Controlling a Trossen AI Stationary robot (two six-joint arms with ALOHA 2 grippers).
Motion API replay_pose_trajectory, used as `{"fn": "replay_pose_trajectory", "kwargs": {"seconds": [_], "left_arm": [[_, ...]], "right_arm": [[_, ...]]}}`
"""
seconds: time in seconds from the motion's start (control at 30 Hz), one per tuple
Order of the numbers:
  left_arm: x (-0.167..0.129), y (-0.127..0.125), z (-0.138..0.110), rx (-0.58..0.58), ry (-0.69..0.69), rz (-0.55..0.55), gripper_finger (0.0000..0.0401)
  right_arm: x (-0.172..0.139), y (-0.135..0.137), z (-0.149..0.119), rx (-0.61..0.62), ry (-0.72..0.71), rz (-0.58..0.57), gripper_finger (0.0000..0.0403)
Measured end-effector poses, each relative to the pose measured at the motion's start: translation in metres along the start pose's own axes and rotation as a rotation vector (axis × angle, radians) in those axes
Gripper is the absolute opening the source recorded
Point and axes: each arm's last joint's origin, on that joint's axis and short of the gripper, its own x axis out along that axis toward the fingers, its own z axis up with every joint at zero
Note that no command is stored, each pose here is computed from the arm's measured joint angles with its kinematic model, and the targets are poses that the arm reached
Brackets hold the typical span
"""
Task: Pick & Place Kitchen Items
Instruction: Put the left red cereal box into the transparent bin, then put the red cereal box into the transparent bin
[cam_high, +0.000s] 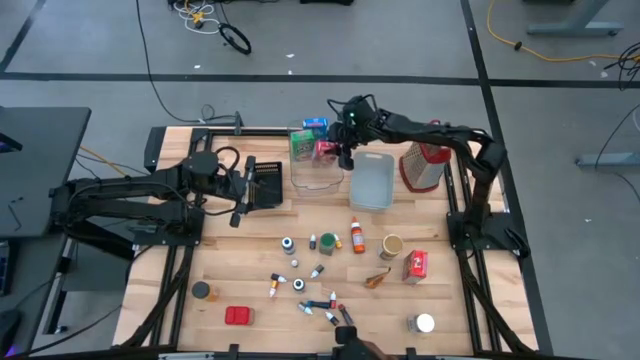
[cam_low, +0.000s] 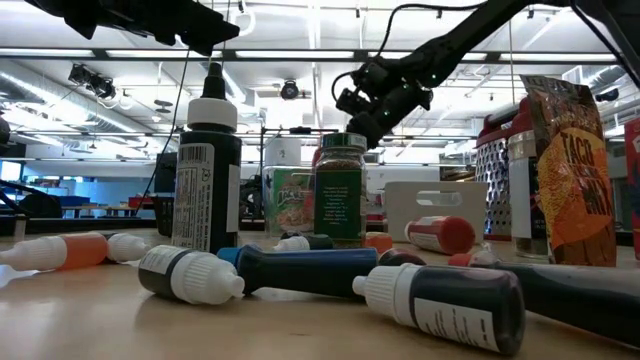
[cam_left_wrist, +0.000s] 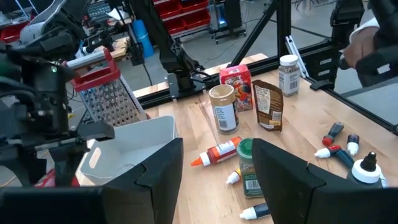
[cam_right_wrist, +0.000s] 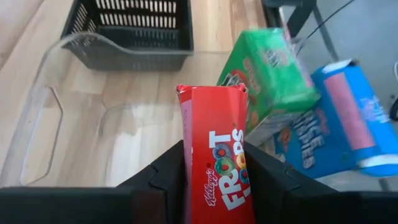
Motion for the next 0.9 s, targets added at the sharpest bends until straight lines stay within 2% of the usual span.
{"fn": "replay_pose_trajectory", "kwargs": {"seconds": [0.3, 0.57, 0.73, 0.9], "left_arm": [[0.0, 0.0, 0.0, -0.001, 0.0, 0.0, 0.0201], [0.0, 0.0, 0.0, -0.001, 0.0, 0.0, 0.0201], [0.0, 0.0, 0.0, -0.001, 0.0, 0.0, 0.0201], [0.0, 0.0, 0.0, -0.001, 0.0, 0.0, 0.02]], "right_arm": [[0.007, -0.001, -0.005, 0.058, 0.034, -0.028, 0.0149], [0.007, -0.001, -0.005, 0.095, 0.028, -0.021, 0.0214], [0.008, 0.001, -0.001, 0.065, 0.007, -0.028, 0.0245], [0.008, 0.005, 0.006, 0.007, -0.01, -0.071, 0.0251]]}}
